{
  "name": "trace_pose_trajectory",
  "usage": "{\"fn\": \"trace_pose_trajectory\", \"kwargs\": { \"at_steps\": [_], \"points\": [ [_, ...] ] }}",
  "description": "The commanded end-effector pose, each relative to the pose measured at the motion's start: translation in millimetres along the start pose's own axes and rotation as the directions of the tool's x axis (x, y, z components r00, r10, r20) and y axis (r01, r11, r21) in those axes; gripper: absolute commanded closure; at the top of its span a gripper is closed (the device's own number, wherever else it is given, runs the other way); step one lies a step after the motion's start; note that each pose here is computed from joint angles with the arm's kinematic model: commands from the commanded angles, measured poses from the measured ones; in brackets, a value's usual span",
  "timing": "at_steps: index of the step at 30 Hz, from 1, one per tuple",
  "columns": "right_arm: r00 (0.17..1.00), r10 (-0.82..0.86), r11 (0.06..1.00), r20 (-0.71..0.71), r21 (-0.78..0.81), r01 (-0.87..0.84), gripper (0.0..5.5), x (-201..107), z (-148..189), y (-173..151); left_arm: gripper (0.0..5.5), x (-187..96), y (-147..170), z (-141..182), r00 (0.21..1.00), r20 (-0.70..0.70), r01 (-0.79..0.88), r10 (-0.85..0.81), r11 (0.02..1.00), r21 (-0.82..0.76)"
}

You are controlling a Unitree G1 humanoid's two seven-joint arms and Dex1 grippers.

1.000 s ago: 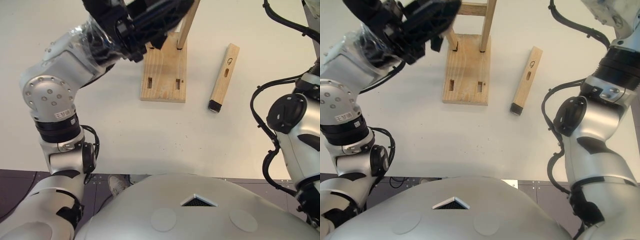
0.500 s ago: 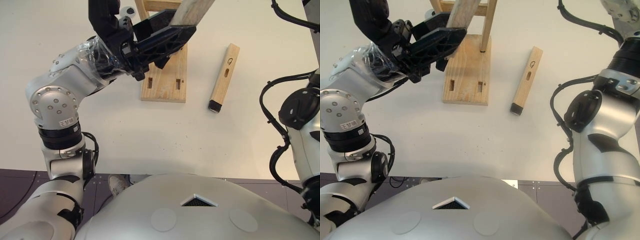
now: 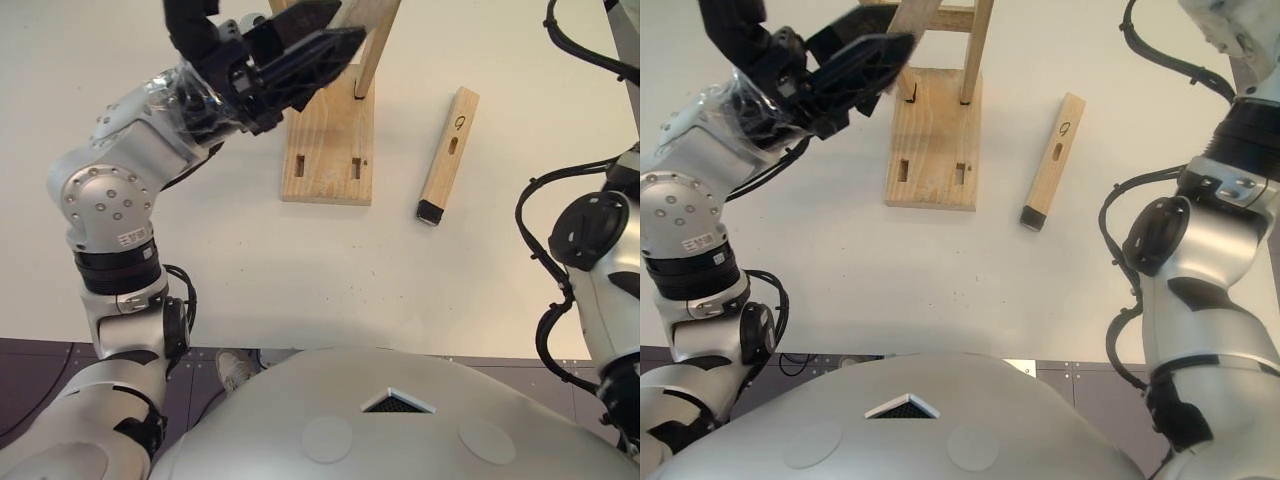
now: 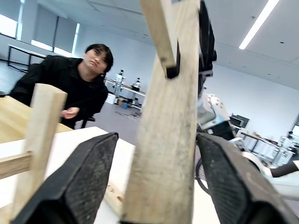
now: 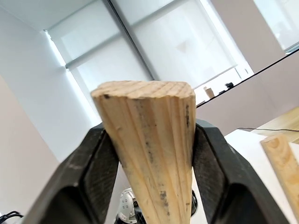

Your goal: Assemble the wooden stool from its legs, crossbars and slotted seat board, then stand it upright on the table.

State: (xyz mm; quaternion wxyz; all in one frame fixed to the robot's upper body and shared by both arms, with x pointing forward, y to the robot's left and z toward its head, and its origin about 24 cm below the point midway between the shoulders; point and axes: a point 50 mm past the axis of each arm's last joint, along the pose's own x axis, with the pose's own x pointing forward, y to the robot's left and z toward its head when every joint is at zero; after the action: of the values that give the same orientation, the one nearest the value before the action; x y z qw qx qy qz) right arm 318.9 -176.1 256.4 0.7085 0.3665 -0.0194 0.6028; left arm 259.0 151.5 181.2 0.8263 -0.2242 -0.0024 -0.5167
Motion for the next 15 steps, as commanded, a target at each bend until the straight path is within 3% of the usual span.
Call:
{"fn": "trace_pose_trajectory", "kwargs": {
  "at_steps": [1, 8, 15],
  "points": [
    [0.998, -0.063, 0.994, 0.031, -0.083, 0.066, 3.42, -10.3, -2.6, -6.6, 2.29, -30.3, 13.9, 2.6, 0.990, -0.009, -0.141, 0.140, 0.990, -0.001],
    [0.993, -0.114, 0.934, 0.010, -0.339, 0.110, 3.43, -29.2, -34.4, -5.5, 2.29, -53.8, 36.0, -6.7, 0.959, -0.041, -0.279, 0.280, 0.960, 0.024],
    [0.984, -0.165, 0.872, -0.067, -0.477, 0.114, 3.44, -39.9, -75.9, -11.3, 2.29, -64.2, 48.8, -18.6, 0.939, -0.018, -0.342, 0.342, 0.940, 0.005]
  ]
}}
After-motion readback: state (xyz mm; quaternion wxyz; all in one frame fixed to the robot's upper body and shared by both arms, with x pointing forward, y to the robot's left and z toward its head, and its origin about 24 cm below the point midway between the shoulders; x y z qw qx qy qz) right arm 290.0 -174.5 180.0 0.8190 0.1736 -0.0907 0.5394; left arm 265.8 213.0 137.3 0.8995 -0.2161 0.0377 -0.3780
